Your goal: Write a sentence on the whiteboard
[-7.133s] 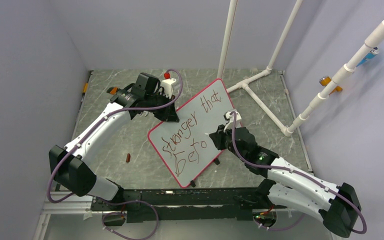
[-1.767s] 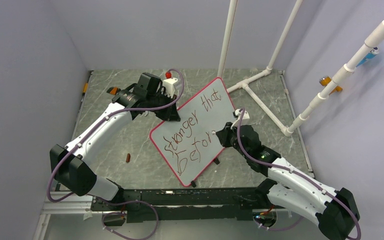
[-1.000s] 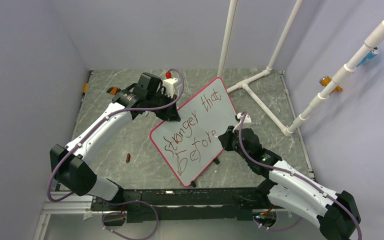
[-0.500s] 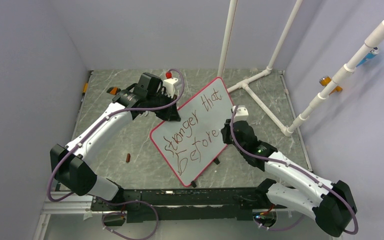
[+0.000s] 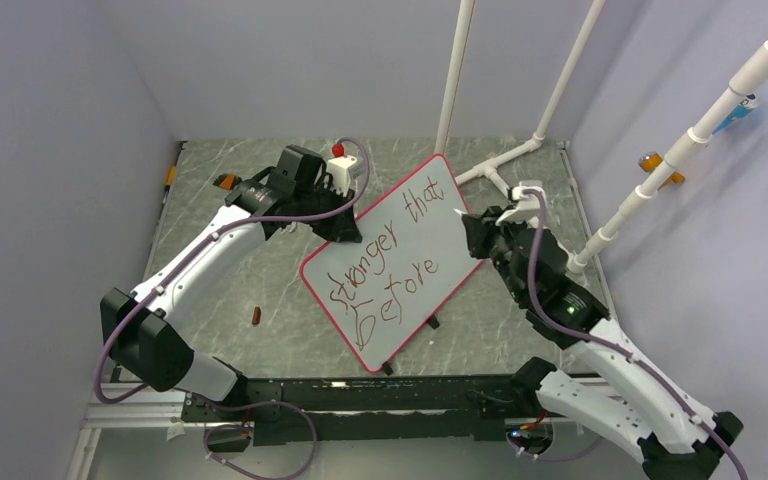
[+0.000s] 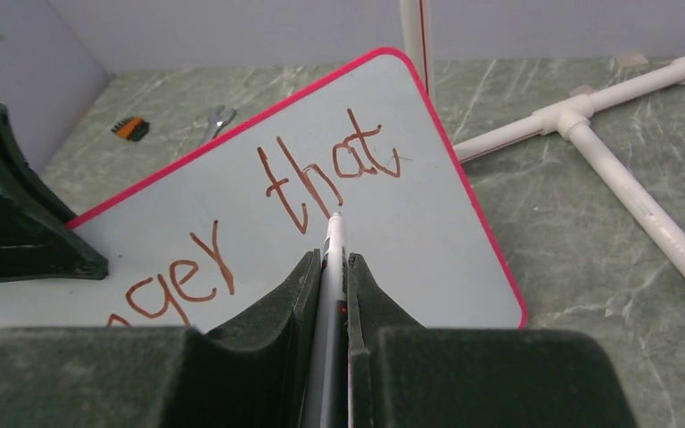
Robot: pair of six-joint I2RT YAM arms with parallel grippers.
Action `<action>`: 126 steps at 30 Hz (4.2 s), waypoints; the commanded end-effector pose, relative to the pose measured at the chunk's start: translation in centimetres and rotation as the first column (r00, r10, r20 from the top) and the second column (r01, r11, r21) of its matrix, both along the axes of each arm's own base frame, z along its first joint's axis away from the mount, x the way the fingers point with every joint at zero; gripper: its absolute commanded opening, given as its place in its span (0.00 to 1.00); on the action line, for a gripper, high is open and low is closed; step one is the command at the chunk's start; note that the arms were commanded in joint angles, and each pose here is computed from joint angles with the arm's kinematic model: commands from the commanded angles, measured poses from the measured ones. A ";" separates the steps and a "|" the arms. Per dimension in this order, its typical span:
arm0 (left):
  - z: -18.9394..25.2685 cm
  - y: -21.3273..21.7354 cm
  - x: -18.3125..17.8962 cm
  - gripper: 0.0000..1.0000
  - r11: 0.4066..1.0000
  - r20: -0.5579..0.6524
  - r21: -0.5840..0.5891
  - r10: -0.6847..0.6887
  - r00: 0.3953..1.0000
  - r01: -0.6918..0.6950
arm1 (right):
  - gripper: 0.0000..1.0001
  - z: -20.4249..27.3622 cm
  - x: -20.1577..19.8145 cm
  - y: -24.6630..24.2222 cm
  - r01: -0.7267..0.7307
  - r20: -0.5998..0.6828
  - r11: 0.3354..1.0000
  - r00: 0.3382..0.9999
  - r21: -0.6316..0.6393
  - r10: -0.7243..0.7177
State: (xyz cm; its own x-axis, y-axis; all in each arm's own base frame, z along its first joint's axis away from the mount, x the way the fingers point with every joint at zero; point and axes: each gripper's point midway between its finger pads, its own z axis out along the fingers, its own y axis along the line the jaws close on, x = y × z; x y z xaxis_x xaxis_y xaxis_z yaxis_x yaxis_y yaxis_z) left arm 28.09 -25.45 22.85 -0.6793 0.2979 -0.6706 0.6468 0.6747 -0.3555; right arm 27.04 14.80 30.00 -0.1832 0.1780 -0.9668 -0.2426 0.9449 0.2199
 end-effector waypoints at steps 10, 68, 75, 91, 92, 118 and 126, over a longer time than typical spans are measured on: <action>0.5 5.9 3.9 0.00 0.949 0.270 0.281 0.061 0.961 -0.139 | 0.00 -1.1 -3.1 -1.7 -0.013 -0.042 0.998 0.999 0.065 0.016; -7.2 9.2 -9.1 0.00 0.979 -0.086 0.120 0.178 0.980 -0.167 | 0.00 -5.2 -4.2 -2.9 0.022 -0.105 0.998 0.994 0.065 -0.015; -7.0 9.3 -10.5 0.03 0.978 -0.148 0.124 0.186 0.971 -0.169 | 0.00 -5.6 -4.4 -3.1 0.026 -0.115 0.998 0.993 0.061 -0.019; -7.3 8.5 -10.7 0.26 0.987 -0.177 0.108 0.140 0.974 -0.122 | 0.00 -6.3 -4.5 -3.0 0.020 -0.128 0.998 0.992 0.054 -0.013; -7.4 8.5 -10.6 0.27 0.987 -0.180 0.105 0.137 0.974 -0.119 | 0.00 -6.3 -4.5 -3.0 0.021 -0.127 0.998 0.992 0.054 -0.014; -6.2 7.2 -9.3 0.45 0.992 -0.128 0.023 0.127 0.984 -0.125 | 0.00 -6.7 -4.5 -3.3 0.031 -0.132 0.999 0.991 0.038 -0.026; -5.6 7.5 -8.5 0.53 0.984 -0.101 0.027 0.177 0.979 -0.175 | 0.00 -6.5 -4.5 -3.4 0.035 -0.129 0.999 0.991 0.035 -0.031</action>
State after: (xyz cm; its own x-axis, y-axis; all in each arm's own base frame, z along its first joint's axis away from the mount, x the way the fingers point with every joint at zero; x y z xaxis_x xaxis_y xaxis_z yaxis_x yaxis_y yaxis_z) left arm 19.88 -17.79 16.57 -0.7924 0.1878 -0.5803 0.4742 0.7881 -0.3925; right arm 22.41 11.90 22.78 -0.3258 0.2094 -0.9219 -0.1948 0.9394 0.2822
